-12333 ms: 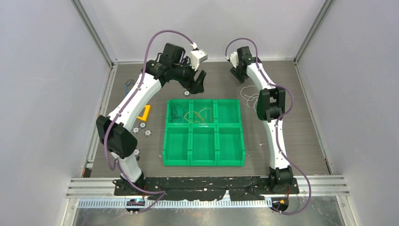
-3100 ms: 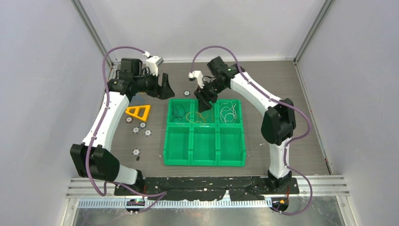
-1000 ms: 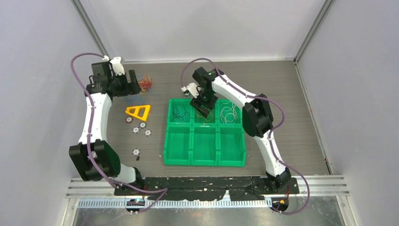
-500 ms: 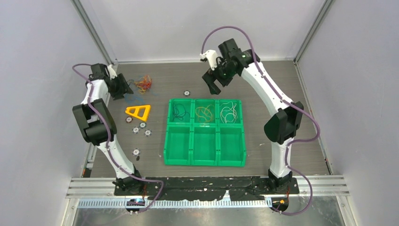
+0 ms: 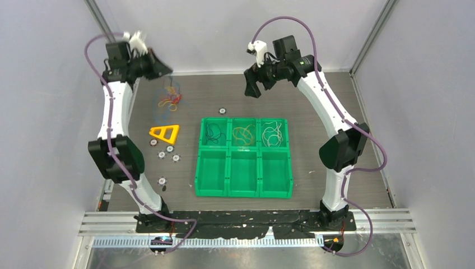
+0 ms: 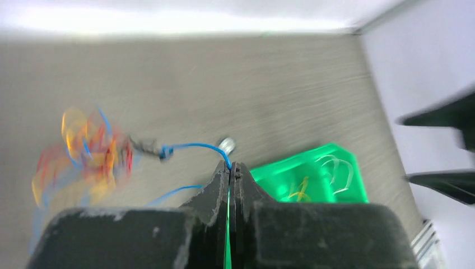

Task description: Untangle the cables

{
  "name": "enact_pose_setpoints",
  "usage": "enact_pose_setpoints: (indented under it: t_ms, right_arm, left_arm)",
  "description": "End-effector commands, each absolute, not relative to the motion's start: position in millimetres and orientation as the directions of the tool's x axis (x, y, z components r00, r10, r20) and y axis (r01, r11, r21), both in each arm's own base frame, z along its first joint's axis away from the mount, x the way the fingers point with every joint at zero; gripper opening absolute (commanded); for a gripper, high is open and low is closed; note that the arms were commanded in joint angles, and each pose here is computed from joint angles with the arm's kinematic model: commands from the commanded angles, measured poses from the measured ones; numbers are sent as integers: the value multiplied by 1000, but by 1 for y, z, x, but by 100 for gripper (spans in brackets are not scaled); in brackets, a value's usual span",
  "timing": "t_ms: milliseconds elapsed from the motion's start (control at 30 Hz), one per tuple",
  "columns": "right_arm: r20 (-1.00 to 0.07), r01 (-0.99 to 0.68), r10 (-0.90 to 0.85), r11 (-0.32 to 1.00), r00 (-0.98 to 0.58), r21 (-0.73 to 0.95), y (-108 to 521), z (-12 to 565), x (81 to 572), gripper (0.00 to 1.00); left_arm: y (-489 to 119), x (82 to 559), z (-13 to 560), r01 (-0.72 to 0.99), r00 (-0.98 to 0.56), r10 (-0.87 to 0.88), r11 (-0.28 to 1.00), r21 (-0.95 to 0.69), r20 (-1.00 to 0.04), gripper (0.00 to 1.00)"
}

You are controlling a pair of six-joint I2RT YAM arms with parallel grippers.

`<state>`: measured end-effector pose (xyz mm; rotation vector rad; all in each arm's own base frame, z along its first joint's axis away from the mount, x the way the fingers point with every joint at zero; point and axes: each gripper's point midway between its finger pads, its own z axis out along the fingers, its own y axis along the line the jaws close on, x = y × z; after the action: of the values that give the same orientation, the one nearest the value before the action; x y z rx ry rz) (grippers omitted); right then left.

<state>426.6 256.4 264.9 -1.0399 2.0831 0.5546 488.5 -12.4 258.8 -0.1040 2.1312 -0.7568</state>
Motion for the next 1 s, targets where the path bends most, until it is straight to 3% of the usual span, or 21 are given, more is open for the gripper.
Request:
enact_pose_setpoints:
  t_ms: [0, 100, 233, 433, 600, 733, 867, 967]
  right_arm:
    - [-964, -888, -207, 457, -164, 52, 305, 373, 427, 95]
    - [-997, -920, -43, 391, -63, 41, 328, 418, 429, 95]
    - [-997, -919, 44, 393, 68, -46, 355, 453, 431, 95]
    - [-943, -815, 88, 533, 322, -229, 384, 480, 447, 95]
    - [-942, -833, 139, 519, 306, -193, 405, 474, 463, 99]
    - [-955, -785, 49, 583, 291, -210, 420, 421, 500, 64]
    - [-957, -685, -73, 683, 279, -252, 413, 369, 543, 41]
    - [-957, -645, -117, 716, 266, -267, 408, 347, 560, 29]
  left_arm:
    - [-114, 447, 436, 641, -339, -163, 681, -354, -927, 0]
    - [-151, 439, 466, 716, -311, -164, 607, -344, -936, 0]
    - [-173, 438, 486, 763, -285, -196, 546, -346, -938, 0]
    - [-202, 439, 472, 793, -325, -177, 485, -369, -929, 0]
    - [-211, 444, 472, 803, -338, -200, 449, -392, -920, 0]
    - [-216, 430, 499, 847, -301, -235, 379, -372, -924, 0]
    - [-216, 402, 530, 884, -249, -256, 334, -327, -934, 0]
    - [-213, 384, 547, 901, -221, -272, 310, -303, -937, 0]
